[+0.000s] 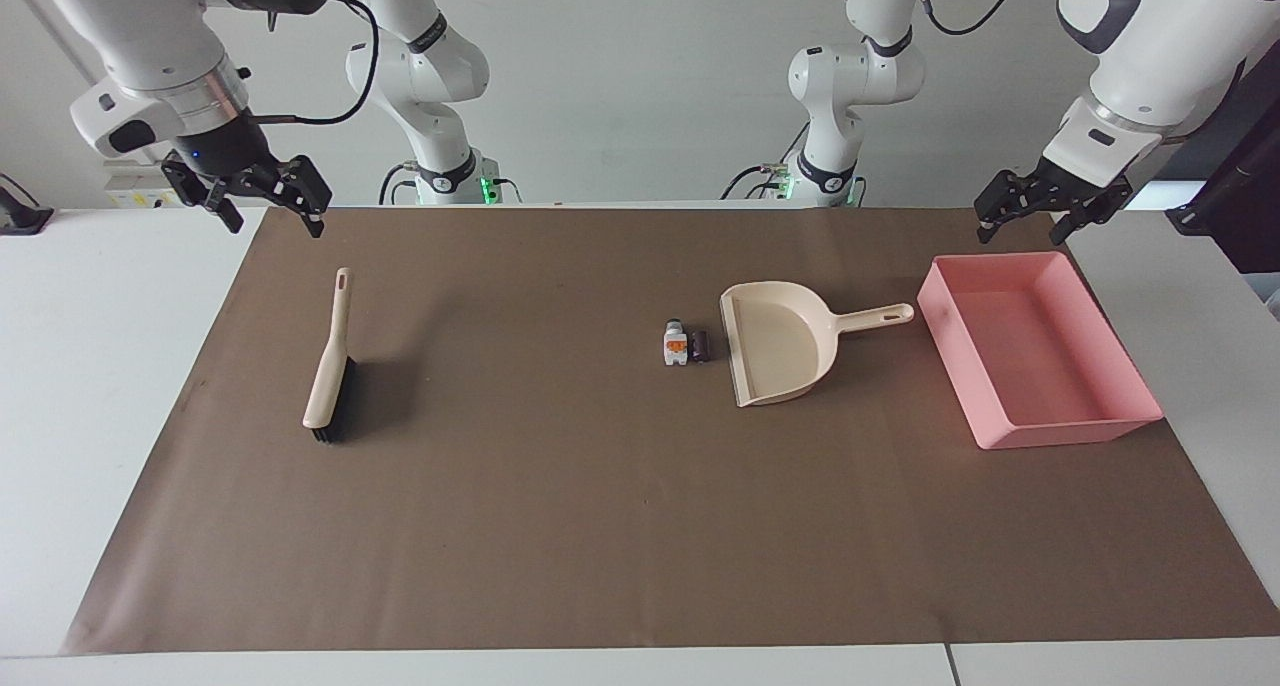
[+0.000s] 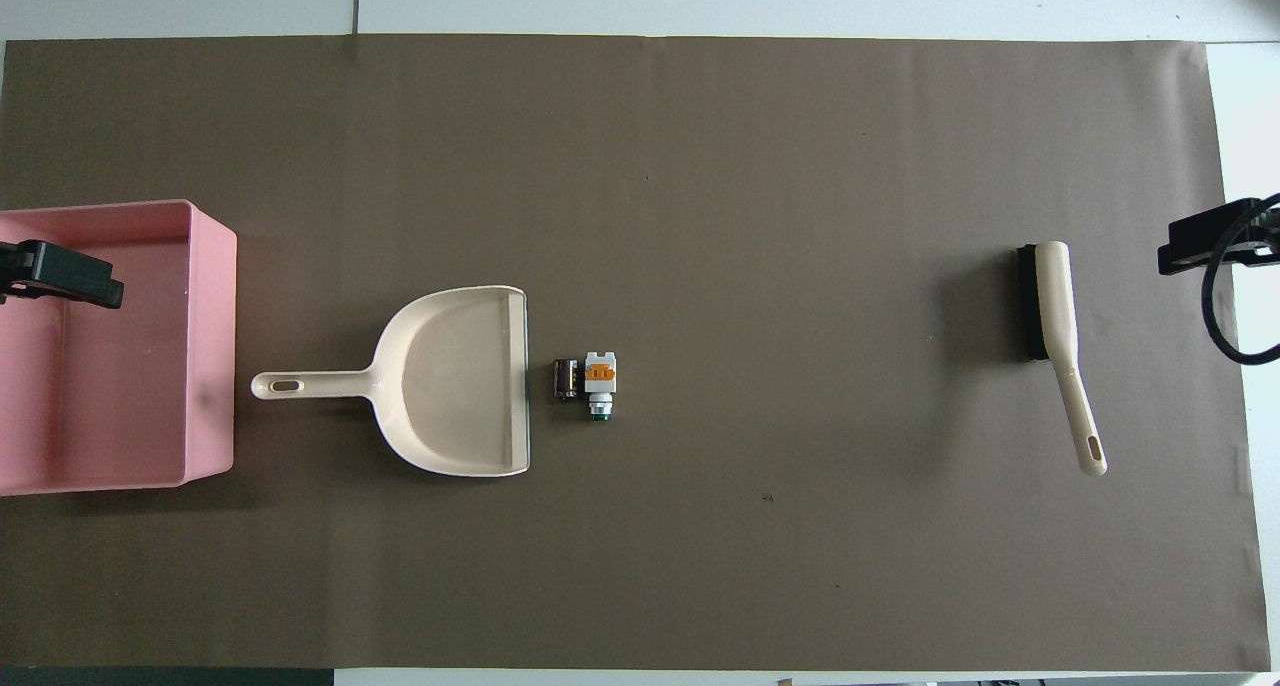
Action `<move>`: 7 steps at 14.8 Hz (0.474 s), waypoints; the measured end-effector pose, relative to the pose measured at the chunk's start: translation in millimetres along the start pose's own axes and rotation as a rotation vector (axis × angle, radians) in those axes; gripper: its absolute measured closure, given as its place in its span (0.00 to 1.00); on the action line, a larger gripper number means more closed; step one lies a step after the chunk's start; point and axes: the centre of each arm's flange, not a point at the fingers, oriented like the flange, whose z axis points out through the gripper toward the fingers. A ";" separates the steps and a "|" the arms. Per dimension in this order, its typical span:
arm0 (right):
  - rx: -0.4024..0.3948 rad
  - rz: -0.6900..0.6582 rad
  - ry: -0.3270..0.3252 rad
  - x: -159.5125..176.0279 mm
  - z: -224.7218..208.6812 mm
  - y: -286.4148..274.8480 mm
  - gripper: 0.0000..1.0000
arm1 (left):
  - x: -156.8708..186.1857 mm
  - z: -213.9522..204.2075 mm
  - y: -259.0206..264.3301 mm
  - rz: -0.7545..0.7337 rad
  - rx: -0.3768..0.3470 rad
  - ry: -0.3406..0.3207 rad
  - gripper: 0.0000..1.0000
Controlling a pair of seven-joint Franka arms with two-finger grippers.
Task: Clean e-waste and dump in bin
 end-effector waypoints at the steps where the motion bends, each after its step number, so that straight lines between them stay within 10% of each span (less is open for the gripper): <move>1: 0.000 0.000 0.002 0.2 -0.2 0.0 0.00 | -1.6 0.8 0.1 0.000 0.000 -0.001 0.01; 7: 0.000 0.003 0.008 0.9 -0.5 1.5 0.00 | -5.2 -2.4 2.1 -0.001 0.000 0.008 0.01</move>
